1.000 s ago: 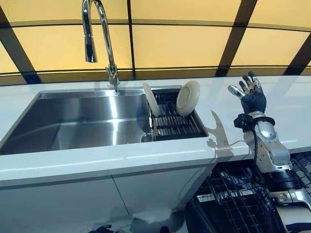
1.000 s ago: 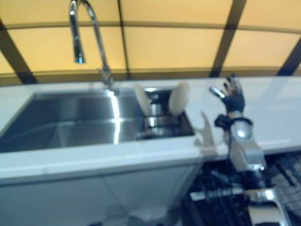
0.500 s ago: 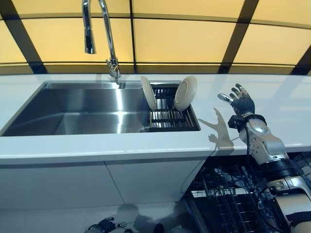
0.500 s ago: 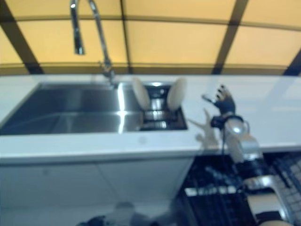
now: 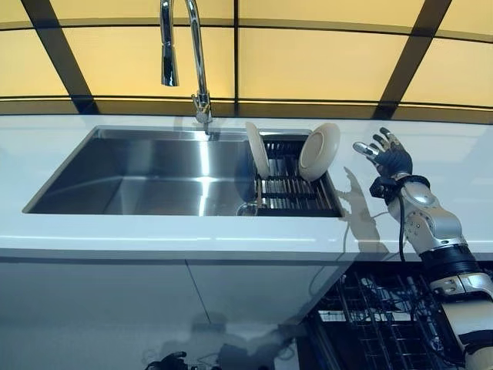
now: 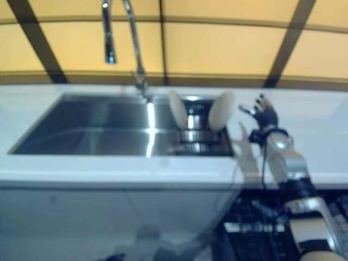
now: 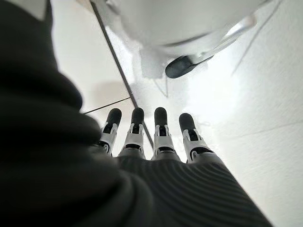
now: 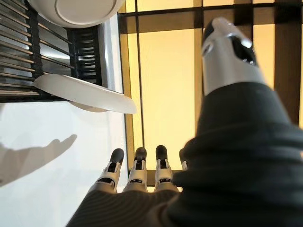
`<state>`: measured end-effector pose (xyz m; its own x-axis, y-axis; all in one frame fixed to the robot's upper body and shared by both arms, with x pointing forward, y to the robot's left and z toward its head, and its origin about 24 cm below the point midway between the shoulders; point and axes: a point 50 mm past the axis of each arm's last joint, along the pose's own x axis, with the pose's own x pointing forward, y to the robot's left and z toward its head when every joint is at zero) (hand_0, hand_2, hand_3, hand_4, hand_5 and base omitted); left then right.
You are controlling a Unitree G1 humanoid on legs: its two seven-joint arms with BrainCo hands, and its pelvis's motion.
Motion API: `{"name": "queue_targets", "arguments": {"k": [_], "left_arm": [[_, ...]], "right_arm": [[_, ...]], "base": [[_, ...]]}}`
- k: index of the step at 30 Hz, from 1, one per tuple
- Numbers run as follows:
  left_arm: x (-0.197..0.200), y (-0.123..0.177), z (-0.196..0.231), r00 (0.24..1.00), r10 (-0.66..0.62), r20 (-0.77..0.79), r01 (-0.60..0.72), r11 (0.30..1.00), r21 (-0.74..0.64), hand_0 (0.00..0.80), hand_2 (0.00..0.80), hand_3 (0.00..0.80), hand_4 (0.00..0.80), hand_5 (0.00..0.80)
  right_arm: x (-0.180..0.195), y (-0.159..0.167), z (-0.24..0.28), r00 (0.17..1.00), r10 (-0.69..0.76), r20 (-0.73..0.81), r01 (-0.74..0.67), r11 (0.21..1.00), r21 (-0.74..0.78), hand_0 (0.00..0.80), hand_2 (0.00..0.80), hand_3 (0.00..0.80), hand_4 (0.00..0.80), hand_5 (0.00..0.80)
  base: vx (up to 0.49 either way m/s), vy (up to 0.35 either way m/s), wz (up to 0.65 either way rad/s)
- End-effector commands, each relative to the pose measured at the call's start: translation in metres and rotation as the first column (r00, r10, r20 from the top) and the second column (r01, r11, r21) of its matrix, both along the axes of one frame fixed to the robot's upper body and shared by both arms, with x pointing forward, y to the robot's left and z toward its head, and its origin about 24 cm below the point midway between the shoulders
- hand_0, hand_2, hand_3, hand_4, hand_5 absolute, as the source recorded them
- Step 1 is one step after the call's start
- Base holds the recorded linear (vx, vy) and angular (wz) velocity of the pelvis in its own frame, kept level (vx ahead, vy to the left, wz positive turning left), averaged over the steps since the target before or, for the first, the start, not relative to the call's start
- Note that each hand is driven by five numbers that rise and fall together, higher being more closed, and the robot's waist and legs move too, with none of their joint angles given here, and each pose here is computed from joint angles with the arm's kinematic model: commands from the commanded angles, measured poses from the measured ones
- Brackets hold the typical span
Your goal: Take plates into dishwasher
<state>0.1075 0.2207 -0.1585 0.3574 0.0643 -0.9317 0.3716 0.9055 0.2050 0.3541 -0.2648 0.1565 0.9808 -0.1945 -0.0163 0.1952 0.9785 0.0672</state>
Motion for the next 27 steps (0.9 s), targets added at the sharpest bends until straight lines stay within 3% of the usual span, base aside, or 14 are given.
{"name": "queue_targets", "arguments": {"k": [1, 27], "left_arm": [[0.0096, 0.0074, 0.0032, 1.000, -0.014, 0.006, 0.014, 0.999, 0.029, 0.000, 0.000, 0.000, 0.000, 0.000], [0.0115, 0.0131, 0.0053, 0.998, -0.066, -0.008, 0.066, 0.997, 0.050, 0.000, 0.000, 0.000, 0.000, 0.000]], "right_arm": [[0.0049, -0.0122, 0.0215, 0.995, -0.053, 0.086, 0.049, 0.998, 0.045, 0.000, 0.000, 0.000, 0.000, 0.000], [0.0147, -0.0208, 0.0200, 0.995, -0.095, -0.019, 0.096, 0.991, 0.093, 0.000, 0.000, 0.000, 0.000, 0.000]], "base": [[0.064, 0.059, 0.02], [0.026, 0.036, 0.00]]}}
